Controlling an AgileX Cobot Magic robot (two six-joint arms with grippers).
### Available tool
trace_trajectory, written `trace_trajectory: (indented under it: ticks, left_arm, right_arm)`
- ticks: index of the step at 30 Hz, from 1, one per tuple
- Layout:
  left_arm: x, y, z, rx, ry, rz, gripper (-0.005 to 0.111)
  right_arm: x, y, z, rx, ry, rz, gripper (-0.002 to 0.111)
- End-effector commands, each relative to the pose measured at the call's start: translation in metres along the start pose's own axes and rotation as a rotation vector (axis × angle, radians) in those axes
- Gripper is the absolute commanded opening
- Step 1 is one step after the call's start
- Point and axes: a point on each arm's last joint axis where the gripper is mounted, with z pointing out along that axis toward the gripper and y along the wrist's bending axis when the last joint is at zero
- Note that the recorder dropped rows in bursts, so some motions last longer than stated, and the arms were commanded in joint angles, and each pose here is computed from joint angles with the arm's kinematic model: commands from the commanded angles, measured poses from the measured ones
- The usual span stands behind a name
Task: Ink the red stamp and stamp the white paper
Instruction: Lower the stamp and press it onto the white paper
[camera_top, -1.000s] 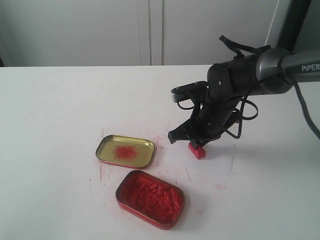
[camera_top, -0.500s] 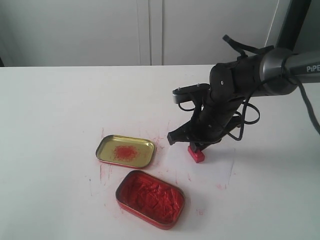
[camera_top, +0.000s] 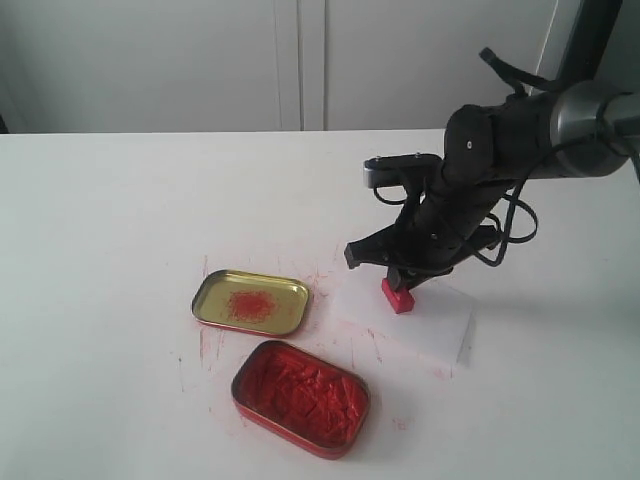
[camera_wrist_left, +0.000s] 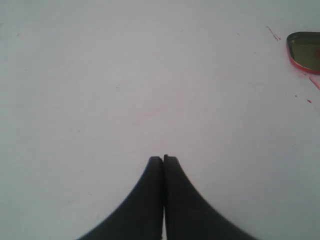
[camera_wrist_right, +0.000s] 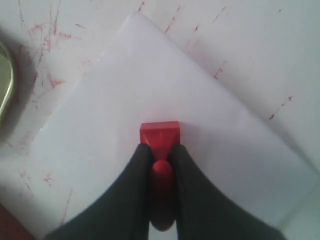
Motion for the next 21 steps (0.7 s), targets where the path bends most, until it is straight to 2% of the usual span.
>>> trace_trajectory:
  ticks: [1,14,21]
  left_arm:
    - [0.003,0.0,0.001,0.0,0.011,-0.001,0.0]
    - [0.003,0.0,0.001,0.0,0.011,-0.001,0.0]
    - [0.003,0.0,0.001,0.0,0.011,-0.001,0.0]
  right_arm:
    - [-0.003,-0.008,-0.006,-0.053,-0.024,0.027,0.0]
    - [-0.001,-0.012,0.006,-0.098,0.006,0.051,0.0]
    - [0.001,-0.023,0.015,-0.136,0.037,0.078,0.0]
